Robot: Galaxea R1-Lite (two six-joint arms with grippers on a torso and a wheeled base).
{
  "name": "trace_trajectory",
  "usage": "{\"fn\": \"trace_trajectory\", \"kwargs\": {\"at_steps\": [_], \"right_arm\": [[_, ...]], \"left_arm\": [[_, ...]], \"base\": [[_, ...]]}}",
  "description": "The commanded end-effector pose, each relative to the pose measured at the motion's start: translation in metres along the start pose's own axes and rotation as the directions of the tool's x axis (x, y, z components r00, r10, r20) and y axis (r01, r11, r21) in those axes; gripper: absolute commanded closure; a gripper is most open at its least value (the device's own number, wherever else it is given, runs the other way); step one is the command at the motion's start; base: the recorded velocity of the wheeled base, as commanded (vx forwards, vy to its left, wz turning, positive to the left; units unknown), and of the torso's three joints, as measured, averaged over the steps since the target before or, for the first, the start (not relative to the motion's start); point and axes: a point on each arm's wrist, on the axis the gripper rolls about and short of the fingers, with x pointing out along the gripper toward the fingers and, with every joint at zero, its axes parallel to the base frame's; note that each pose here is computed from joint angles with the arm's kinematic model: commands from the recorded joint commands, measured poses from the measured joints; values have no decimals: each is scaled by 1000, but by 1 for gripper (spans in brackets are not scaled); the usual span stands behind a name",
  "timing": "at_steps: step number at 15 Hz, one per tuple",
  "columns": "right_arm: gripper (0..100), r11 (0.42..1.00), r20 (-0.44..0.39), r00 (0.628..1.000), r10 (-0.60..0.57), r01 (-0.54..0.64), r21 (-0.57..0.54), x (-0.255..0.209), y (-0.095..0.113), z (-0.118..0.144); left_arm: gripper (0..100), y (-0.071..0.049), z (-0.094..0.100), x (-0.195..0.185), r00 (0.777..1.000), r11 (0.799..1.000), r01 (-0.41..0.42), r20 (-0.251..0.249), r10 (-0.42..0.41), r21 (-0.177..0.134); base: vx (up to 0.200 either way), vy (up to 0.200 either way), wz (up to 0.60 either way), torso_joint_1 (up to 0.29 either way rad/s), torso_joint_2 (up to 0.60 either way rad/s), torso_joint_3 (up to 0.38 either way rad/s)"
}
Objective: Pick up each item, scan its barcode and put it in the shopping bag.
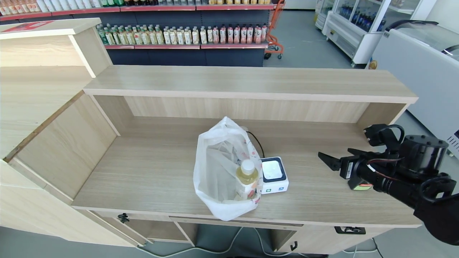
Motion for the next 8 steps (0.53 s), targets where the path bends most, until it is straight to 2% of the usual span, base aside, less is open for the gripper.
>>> {"fn": "trace_trajectory", "kwargs": {"at_steps": [1,5,8], "right_arm": [[0,1000,-10,1000,2,-2,0,-1,1,-3],[0,1000,-73,997,0,0,0,-15,2,-18],[0,1000,-73,997,2,-2,-3,-22,3,-25]], "left_arm": [[0,0,0,0,1000,1000,0,-1,0,0],[0,0,0,0,1000,1000,0,-1,0,0],[0,0,0,0,1000,1000,0,-1,0,0]], "base": [[0,-200,0,7,2,7],[0,-200,0,4,2,5],[0,-200,0,4,1,2]]}}
